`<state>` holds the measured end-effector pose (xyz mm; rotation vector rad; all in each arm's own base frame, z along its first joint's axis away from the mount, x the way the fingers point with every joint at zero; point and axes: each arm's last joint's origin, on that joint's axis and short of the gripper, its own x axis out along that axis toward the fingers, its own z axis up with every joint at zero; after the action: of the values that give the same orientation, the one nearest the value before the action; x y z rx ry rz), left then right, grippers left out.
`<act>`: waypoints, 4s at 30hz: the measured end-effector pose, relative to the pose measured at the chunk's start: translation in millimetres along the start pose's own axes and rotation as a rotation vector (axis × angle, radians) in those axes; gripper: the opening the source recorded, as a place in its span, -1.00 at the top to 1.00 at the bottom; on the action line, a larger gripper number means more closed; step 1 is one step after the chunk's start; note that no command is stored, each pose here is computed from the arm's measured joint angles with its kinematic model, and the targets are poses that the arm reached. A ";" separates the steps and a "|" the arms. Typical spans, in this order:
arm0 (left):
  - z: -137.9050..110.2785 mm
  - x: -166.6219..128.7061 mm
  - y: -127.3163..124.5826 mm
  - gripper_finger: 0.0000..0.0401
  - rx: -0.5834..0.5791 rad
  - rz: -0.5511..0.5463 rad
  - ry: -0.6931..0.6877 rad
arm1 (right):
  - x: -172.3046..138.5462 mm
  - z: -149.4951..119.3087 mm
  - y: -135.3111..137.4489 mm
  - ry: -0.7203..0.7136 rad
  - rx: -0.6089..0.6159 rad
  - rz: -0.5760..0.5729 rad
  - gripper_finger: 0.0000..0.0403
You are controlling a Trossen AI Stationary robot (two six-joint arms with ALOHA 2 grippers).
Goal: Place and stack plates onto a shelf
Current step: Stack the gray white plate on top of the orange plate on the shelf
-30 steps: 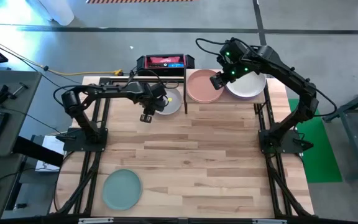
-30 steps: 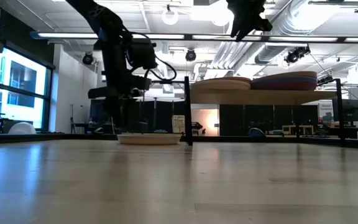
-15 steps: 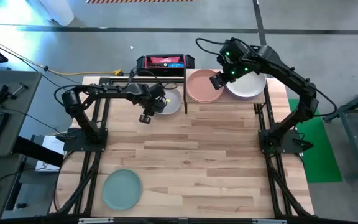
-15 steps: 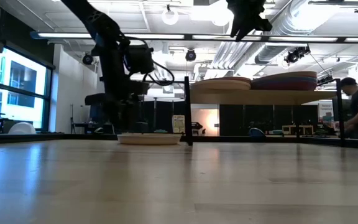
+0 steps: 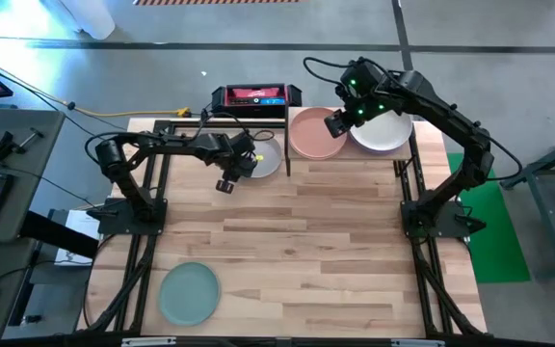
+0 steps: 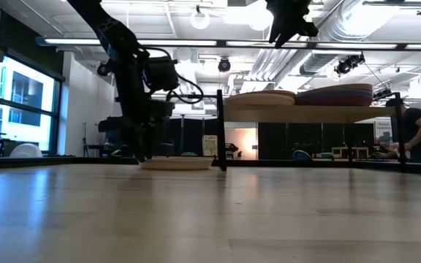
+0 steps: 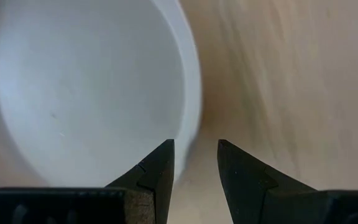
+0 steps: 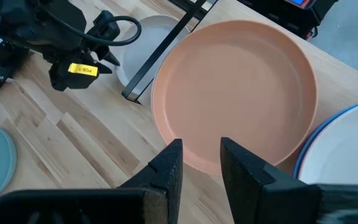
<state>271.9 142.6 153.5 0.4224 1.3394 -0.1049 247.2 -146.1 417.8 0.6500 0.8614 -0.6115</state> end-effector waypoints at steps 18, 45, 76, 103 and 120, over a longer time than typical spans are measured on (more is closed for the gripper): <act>2.1 22.0 2.4 0.45 -0.044 0.015 0.021 | 0.2 0.2 0.1 -0.001 0.002 0.001 0.57; 14.2 -38.8 -4.8 0.99 -0.204 0.249 0.075 | 0.4 -0.5 1.6 -0.018 -0.037 -0.046 0.49; 36.3 -149.9 -45.4 1.00 0.409 0.679 -0.077 | 37.2 32.8 29.6 -0.244 0.124 0.059 0.31; 40.9 -147.9 -61.8 1.00 0.506 0.608 -0.086 | 72.3 14.7 79.3 -0.219 0.125 0.026 0.31; 40.2 -147.2 -62.9 1.00 0.514 0.595 -0.081 | 91.8 12.1 80.6 -0.161 0.181 -0.013 0.95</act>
<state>254.4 46.0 286.2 1.2204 1.0497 0.0326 357.3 -122.7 368.6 0.7479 0.6653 -0.7488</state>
